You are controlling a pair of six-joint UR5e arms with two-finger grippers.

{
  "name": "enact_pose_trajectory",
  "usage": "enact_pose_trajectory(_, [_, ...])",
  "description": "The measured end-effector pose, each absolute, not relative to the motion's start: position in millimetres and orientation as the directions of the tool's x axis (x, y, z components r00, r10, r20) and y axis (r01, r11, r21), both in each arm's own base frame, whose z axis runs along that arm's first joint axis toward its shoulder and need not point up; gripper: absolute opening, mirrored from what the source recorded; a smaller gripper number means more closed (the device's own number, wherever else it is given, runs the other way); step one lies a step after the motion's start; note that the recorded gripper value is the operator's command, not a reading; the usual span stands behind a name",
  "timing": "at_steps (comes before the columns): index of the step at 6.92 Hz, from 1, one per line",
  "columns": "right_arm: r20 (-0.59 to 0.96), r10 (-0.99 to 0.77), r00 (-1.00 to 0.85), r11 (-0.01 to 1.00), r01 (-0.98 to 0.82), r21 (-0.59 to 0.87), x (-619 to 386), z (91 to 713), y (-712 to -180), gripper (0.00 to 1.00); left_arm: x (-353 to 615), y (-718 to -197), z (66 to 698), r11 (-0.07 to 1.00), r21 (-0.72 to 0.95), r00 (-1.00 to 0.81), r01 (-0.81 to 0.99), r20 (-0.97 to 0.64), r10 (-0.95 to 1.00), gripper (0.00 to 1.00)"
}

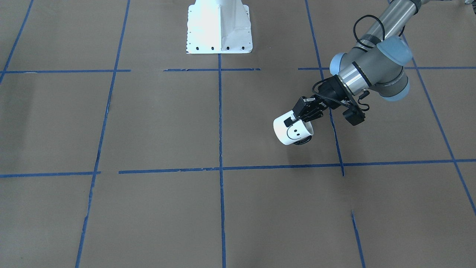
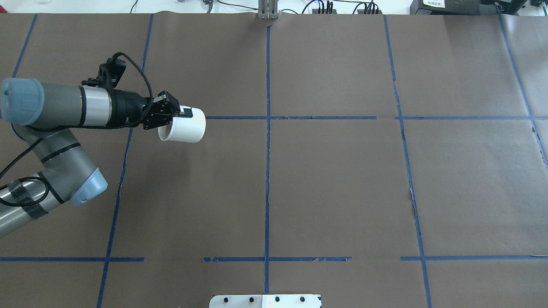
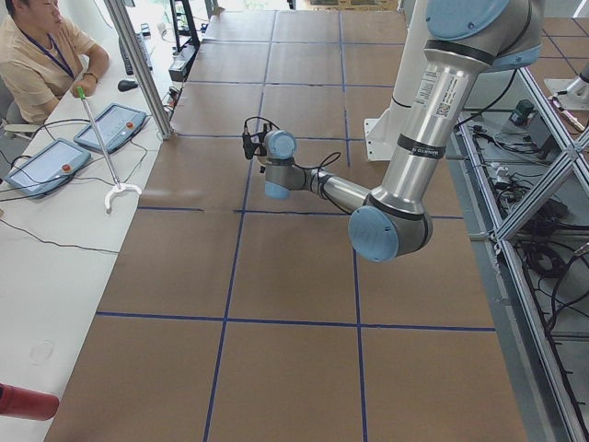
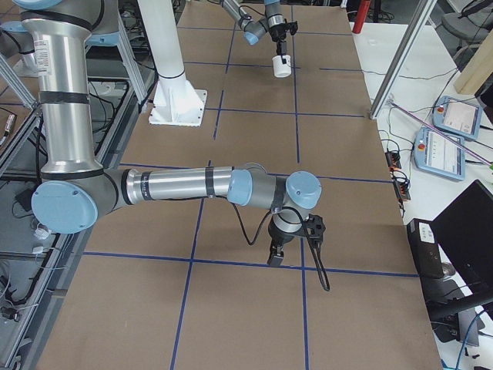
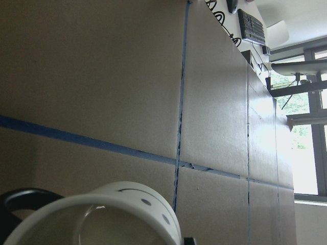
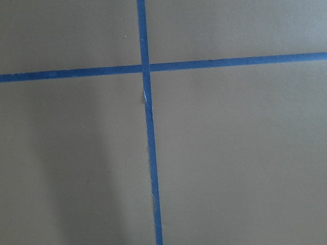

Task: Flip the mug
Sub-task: 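Carry the mug toward the table centre and rotate it upright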

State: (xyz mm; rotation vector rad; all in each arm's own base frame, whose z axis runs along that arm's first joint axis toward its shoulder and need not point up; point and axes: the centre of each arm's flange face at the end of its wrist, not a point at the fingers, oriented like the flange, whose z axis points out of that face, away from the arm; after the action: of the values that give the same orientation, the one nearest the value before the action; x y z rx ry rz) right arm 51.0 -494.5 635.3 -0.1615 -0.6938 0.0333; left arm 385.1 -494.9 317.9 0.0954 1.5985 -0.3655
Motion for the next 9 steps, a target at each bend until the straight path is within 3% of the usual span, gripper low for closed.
enact_pose_trajectory(5, [0.634,0.084,0.769,0.987,0.023,-0.159,51,635,-495,1.00,522,-514,138,0.887,-0.240,0.386,0.395,-0.833,-0.397,0.00])
enact_pose_trajectory(9, [0.634,0.084,0.769,0.987,0.023,-0.158,51,635,-495,1.00,622,-469,124,0.962,0.005,0.589,0.274,-0.792,-0.163,0.00])
